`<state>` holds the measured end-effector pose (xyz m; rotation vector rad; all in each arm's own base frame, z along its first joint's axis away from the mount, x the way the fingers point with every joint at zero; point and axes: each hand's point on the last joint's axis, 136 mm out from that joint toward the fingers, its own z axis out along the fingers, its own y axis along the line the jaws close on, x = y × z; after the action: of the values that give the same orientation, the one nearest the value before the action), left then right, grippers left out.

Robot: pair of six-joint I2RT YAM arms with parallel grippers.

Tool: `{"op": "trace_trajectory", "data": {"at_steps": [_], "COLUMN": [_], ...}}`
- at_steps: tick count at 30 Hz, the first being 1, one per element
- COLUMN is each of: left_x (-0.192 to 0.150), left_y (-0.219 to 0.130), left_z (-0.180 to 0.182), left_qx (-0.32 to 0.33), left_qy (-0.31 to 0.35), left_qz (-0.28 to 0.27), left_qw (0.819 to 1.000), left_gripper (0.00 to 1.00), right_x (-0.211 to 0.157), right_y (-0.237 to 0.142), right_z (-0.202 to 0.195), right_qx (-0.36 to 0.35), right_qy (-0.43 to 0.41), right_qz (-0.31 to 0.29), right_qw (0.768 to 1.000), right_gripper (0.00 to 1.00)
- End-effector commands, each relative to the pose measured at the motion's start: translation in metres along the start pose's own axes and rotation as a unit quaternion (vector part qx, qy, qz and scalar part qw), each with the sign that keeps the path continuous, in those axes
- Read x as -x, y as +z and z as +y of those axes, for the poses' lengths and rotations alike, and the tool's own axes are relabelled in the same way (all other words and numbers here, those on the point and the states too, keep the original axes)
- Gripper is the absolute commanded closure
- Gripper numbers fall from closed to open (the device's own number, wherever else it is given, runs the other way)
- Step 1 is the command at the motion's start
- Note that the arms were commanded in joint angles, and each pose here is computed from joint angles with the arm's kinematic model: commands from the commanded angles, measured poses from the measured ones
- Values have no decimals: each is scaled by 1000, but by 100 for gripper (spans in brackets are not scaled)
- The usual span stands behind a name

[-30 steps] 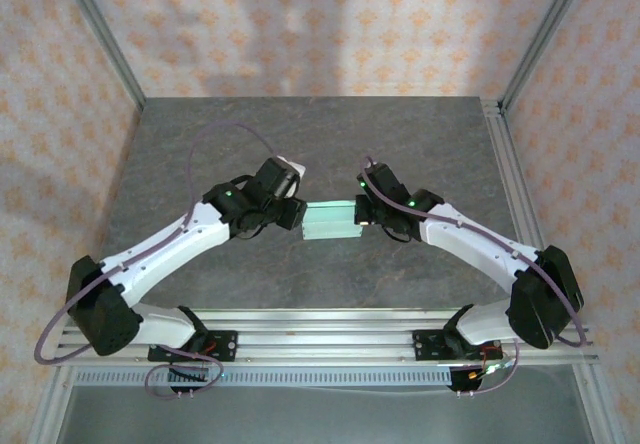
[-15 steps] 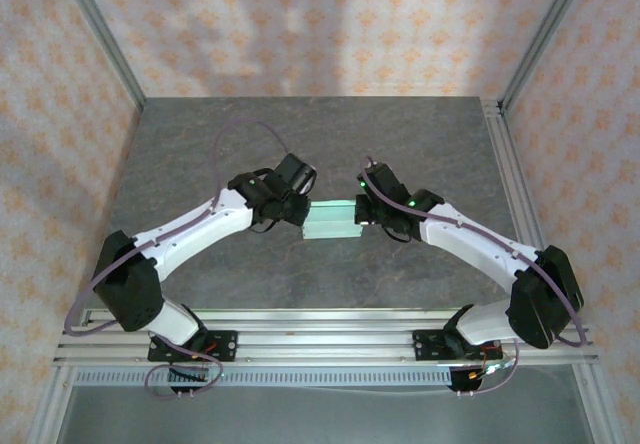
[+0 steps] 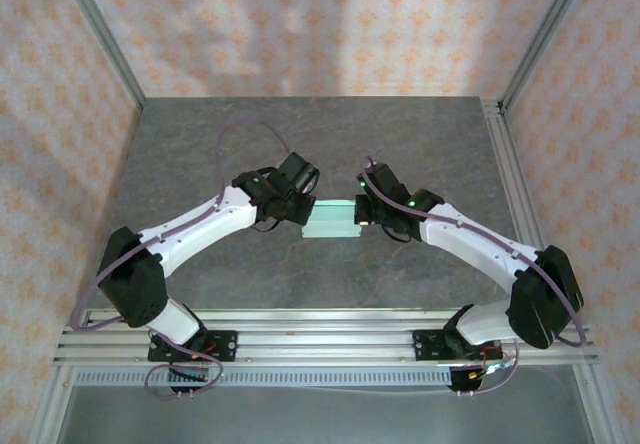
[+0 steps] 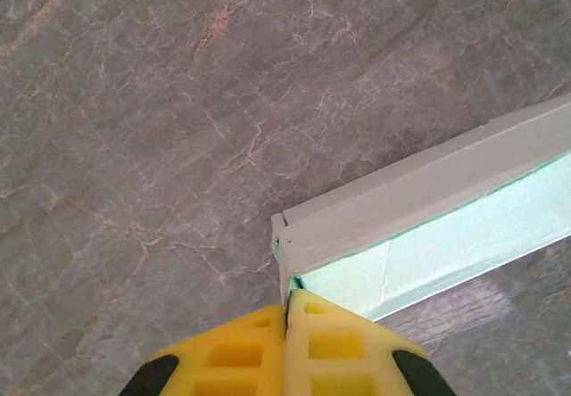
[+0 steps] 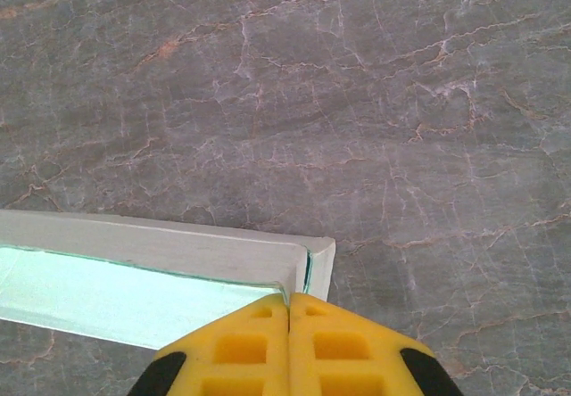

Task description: Fold the paper box

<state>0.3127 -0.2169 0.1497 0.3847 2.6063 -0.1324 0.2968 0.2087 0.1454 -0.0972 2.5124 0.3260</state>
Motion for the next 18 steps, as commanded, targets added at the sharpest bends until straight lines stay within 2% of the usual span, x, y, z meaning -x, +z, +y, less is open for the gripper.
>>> {"op": "trace_trajectory", "data": {"at_steps": [1,12,18], "left_x": [4,-2,-9], "left_y": [-5,2,14], "left_z": [1,-7,-8], "left_qx": [7,-4,-3], "left_qy": [-22,-101,-102], "left_qz": [-1,38,53], "left_qw": [1000,994,993], "left_gripper": [99,100,100], "right_x": [1,-3,-2], "right_y": [-6,-2,-2], "right_z": [1,-2,-4], "right_qx": [1,-9,-14], "right_qy": [0,-3,-3], "right_qz": [-1,4,-1], "right_qw": [1000,1000,1000], "right_gripper": [100,100,100]}}
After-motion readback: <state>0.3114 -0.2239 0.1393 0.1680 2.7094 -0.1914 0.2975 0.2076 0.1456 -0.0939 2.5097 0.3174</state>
